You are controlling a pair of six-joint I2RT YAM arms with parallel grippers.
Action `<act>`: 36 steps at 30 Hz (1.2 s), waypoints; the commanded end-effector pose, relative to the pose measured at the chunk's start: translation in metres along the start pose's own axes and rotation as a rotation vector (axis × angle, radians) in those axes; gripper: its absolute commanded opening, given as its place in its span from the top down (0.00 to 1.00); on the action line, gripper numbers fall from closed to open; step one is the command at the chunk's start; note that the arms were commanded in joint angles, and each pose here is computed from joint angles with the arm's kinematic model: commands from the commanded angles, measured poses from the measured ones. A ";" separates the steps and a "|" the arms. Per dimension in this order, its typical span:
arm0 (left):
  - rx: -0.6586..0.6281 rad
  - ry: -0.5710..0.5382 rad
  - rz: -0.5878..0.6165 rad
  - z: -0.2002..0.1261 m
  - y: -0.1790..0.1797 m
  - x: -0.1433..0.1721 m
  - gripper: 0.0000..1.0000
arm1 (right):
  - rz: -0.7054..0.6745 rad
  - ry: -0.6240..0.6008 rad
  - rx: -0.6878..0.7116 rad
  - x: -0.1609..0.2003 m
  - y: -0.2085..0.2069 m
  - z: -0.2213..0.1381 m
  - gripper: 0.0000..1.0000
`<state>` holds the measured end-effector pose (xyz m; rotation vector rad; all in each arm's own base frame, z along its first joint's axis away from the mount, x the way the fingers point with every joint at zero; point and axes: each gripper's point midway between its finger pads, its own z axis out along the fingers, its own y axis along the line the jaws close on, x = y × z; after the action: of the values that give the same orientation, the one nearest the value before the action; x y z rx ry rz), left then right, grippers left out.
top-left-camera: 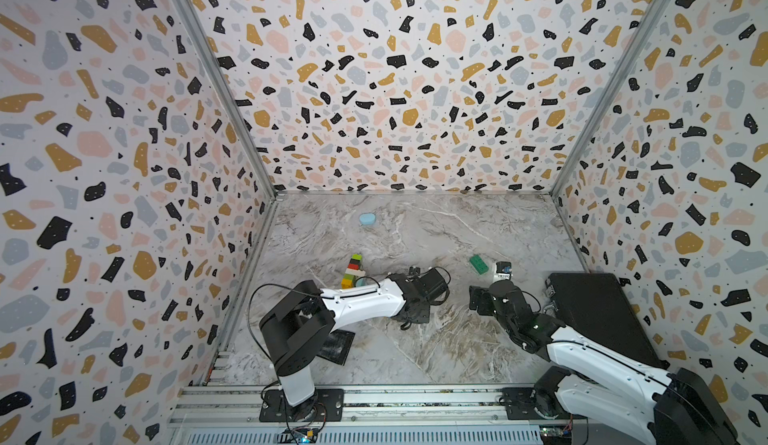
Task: Assemble the letter h with lego
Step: Place the lego brick at the center of the board.
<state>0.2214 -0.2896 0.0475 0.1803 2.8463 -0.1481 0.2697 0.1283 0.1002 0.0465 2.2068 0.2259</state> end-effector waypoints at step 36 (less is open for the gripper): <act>0.096 -0.127 0.076 -0.123 0.013 -0.011 0.14 | 0.039 0.019 0.167 -0.003 -0.032 -0.003 0.03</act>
<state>0.2077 -0.2771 0.1234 0.1862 2.7658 -0.2522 0.2690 0.1116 0.0887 0.0984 2.2559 0.1301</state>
